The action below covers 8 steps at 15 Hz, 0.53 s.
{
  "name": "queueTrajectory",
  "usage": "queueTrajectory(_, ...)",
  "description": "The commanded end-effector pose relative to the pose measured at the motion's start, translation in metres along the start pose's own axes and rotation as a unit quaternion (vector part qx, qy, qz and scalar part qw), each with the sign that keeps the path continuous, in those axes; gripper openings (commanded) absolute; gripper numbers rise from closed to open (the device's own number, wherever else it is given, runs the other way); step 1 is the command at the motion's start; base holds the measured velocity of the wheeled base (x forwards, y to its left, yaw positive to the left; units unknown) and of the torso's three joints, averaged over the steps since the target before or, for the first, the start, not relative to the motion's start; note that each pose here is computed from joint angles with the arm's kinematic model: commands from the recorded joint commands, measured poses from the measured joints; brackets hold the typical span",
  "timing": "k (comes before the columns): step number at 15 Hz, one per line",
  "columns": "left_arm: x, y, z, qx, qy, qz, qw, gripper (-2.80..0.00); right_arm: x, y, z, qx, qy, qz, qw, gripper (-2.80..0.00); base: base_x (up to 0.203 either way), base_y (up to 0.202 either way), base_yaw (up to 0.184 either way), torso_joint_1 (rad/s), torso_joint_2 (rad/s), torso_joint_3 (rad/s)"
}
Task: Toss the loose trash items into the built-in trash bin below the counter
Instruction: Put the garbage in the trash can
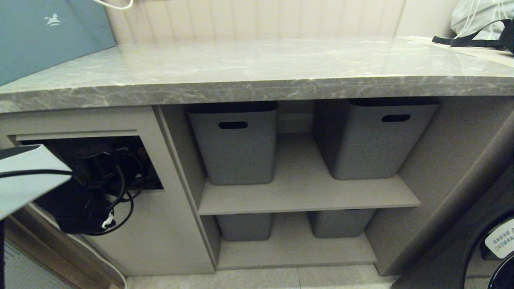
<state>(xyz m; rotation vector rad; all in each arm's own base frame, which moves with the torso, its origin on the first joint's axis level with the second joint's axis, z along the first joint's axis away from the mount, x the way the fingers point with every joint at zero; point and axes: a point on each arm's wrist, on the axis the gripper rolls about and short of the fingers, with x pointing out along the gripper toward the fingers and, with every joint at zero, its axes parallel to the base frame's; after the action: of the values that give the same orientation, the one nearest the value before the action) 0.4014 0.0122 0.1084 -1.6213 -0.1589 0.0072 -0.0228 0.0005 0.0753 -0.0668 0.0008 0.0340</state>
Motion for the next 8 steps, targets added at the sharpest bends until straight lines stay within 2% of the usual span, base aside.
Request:
queueTrajectory(1, 0.0003, -0.0031, 0.0024, -0.009, -0.003, -0.007, 0.9999, 0.00, -0.0001, 0.0000, 0.0000, 0.000, -0.001, 0.001, 1.000, -2.80, 0.000, 0.000, 0.000, 0.000, 0.00, 0.000)
queueTrajectory(4, 0.0011, -0.0052, 0.0022, -0.011, -0.001, -0.017, 0.9998, 0.00, -0.0001, 0.0000, -0.0002, 0.000, 0.000, 0.000, 1.000, -2.80, 0.000, 0.000, 0.000, 0.000, 0.00, 0.000)
queueTrajectory(6, 0.0014, -0.0112, 0.0010, -0.013, 0.007, -0.046, 0.9988, 0.00, -0.0001, 0.0000, 0.0000, 0.000, -0.001, 0.000, 1.000, -2.80, 0.000, 0.000, 0.000, 0.000, 0.00, 0.000)
queueTrajectory(8, 0.0023, -0.0126, 0.0009, -0.012, 0.007, -0.050, 0.9987, 0.00, -0.0001, 0.0000, 0.0000, 0.000, -0.001, 0.001, 1.000, -2.80, 0.000, 0.000, 0.000, 0.000, 0.00, 0.000)
